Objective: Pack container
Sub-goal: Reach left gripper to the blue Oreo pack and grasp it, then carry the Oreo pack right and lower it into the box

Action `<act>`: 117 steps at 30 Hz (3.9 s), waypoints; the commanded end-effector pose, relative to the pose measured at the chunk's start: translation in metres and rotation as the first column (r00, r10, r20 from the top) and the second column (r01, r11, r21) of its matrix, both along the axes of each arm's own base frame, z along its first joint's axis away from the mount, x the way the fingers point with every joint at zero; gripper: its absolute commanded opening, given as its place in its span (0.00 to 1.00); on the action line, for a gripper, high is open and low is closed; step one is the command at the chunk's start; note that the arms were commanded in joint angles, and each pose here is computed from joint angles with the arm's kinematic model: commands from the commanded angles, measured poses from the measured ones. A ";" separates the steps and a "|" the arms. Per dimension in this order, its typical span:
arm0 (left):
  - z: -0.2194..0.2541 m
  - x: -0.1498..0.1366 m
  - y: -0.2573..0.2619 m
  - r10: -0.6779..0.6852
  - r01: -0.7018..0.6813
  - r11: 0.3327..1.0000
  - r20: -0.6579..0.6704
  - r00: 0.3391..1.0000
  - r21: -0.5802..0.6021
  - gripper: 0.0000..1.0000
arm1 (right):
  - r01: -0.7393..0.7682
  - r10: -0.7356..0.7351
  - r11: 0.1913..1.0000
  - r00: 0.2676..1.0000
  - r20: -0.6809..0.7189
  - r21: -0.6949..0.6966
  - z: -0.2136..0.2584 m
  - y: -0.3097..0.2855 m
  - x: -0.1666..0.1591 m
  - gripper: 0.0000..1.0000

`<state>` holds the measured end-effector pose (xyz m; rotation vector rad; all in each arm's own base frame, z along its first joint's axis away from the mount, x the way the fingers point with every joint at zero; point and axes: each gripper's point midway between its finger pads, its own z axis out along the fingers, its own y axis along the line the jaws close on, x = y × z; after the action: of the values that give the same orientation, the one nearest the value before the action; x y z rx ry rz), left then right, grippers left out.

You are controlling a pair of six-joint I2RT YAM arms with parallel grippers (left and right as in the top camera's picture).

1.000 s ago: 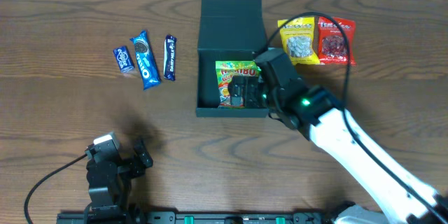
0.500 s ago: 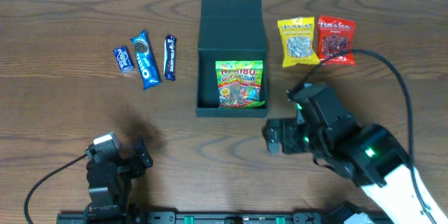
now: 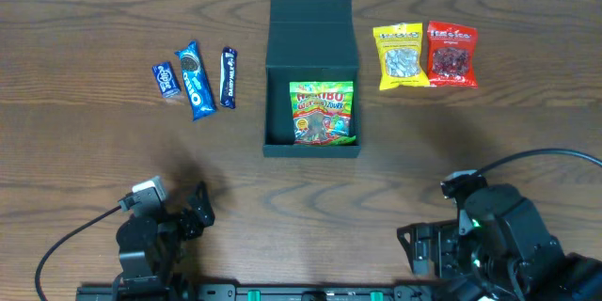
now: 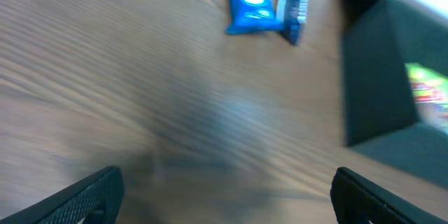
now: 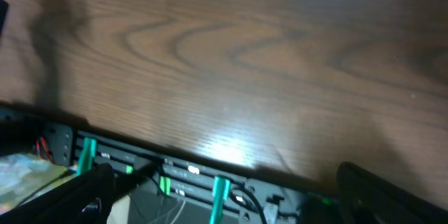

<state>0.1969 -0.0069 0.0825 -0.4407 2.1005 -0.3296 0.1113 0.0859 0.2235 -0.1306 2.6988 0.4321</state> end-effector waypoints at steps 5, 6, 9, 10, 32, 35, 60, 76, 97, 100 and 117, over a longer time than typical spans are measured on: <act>0.037 0.000 -0.065 -0.183 0.210 0.884 0.102 0.978 -0.418 0.95 | -0.027 0.027 1.000 1.000 -0.009 -0.009 0.001 -0.003 -0.008 0.99; 0.044 0.000 -0.069 -0.210 0.248 0.872 0.134 0.968 -0.423 0.95 | -0.035 0.035 0.999 0.999 -0.002 -0.010 0.002 -0.002 -0.007 0.99; 0.071 0.001 -0.077 -0.237 0.311 0.840 0.215 0.947 -0.445 0.96 | -0.093 0.094 0.995 0.995 0.040 -0.023 0.005 0.001 -0.003 0.99; 0.079 0.000 -0.077 -0.234 0.316 0.840 0.230 0.945 -0.442 0.96 | -0.107 0.108 0.994 0.993 0.053 -0.026 0.006 0.002 -0.001 0.99; 0.152 0.141 -0.034 -0.251 0.246 0.964 -0.036 0.967 -0.096 0.96 | -0.040 0.050 0.998 0.974 0.222 -0.049 0.025 0.000 0.034 0.99; 0.121 0.176 -0.020 -0.218 0.212 0.976 -0.153 0.964 -0.053 0.96 | -0.020 0.031 0.999 0.962 0.271 -0.042 0.032 0.001 0.043 0.99; 0.027 0.252 0.010 -0.133 0.155 0.986 -0.293 0.947 0.054 0.95 | -0.004 0.009 1.000 0.946 0.325 -0.016 0.043 0.005 0.054 0.99; -0.052 0.259 0.010 -0.031 0.041 0.999 -0.424 0.905 0.014 0.82 | -0.004 0.009 1.000 0.946 0.325 -0.016 0.043 0.005 0.054 0.99; -0.081 0.252 0.005 -0.024 0.013 1.000 -0.487 0.873 -0.026 0.29 | -0.004 0.009 1.000 0.946 0.325 -0.016 0.043 0.005 0.054 0.99; -0.079 0.253 -0.001 -0.054 0.030 0.998 -0.483 0.874 -0.057 0.25 | -0.004 0.008 1.000 0.944 0.329 -0.014 0.044 0.005 0.055 0.99; 0.050 0.259 -0.068 -0.202 0.238 0.971 -0.415 0.887 0.036 0.06 | -0.004 0.008 1.000 0.943 0.331 -0.013 0.044 0.006 0.055 0.99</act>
<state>0.4516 -0.0554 0.0877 -0.3372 2.6663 -0.2957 0.1660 0.0927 0.2624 -0.1836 2.3893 0.3697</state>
